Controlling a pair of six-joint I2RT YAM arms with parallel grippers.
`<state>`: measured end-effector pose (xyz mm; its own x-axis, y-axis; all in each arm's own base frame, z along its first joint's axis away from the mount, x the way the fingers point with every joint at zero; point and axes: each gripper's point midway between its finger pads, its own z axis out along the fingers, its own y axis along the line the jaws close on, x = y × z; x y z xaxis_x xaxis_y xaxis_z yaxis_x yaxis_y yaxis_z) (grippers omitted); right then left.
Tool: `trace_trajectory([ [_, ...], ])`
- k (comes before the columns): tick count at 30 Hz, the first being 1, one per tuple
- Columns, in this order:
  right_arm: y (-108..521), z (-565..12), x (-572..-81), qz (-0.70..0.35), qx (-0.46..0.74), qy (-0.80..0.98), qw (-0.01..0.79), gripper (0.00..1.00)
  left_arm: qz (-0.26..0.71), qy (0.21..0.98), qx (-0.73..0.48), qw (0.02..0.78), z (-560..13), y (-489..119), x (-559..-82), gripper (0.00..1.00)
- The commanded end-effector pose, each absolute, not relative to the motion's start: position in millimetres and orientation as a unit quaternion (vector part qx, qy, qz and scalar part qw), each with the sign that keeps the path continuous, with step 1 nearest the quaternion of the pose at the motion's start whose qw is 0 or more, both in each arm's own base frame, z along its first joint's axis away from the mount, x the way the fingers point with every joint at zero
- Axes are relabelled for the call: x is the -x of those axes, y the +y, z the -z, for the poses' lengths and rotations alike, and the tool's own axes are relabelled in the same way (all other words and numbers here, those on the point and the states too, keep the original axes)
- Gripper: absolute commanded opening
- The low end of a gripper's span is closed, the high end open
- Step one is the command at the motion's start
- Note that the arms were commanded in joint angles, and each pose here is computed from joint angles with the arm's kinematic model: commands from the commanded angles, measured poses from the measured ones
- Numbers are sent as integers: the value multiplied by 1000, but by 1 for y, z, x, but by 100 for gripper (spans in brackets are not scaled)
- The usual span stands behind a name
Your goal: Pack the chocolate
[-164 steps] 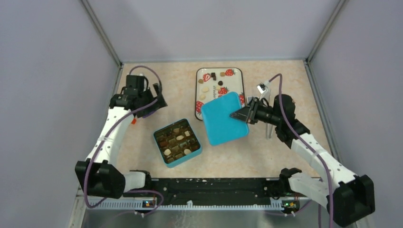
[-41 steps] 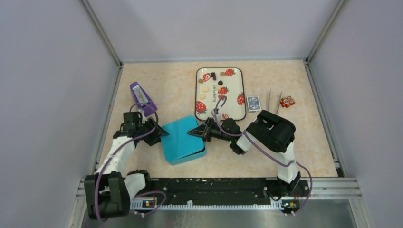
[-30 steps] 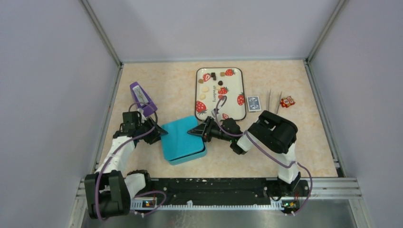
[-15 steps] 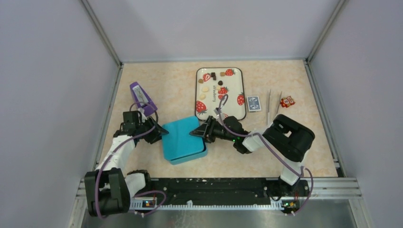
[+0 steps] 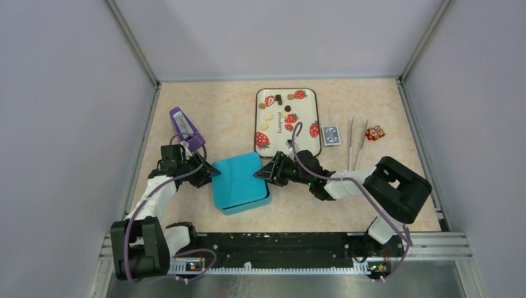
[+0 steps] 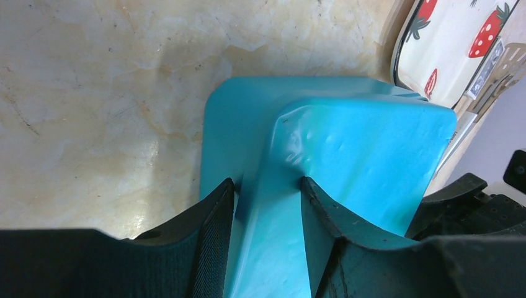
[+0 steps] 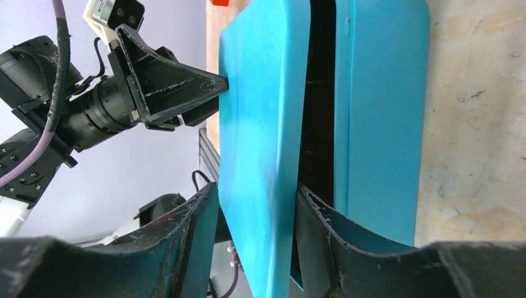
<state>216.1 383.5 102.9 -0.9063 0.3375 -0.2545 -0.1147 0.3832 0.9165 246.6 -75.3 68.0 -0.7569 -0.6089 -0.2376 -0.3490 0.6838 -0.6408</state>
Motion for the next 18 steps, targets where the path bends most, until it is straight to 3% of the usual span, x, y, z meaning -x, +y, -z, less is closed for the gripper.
trace_trajectory([
  [1,378,-125,-222,-541,-48,799,258,47,288,892,269,223,-66,-73,-249,48],
  [18,360,-99,-234,-448,-55,848,278,46,297,889,266,223,-76,-77,-248,56],
])
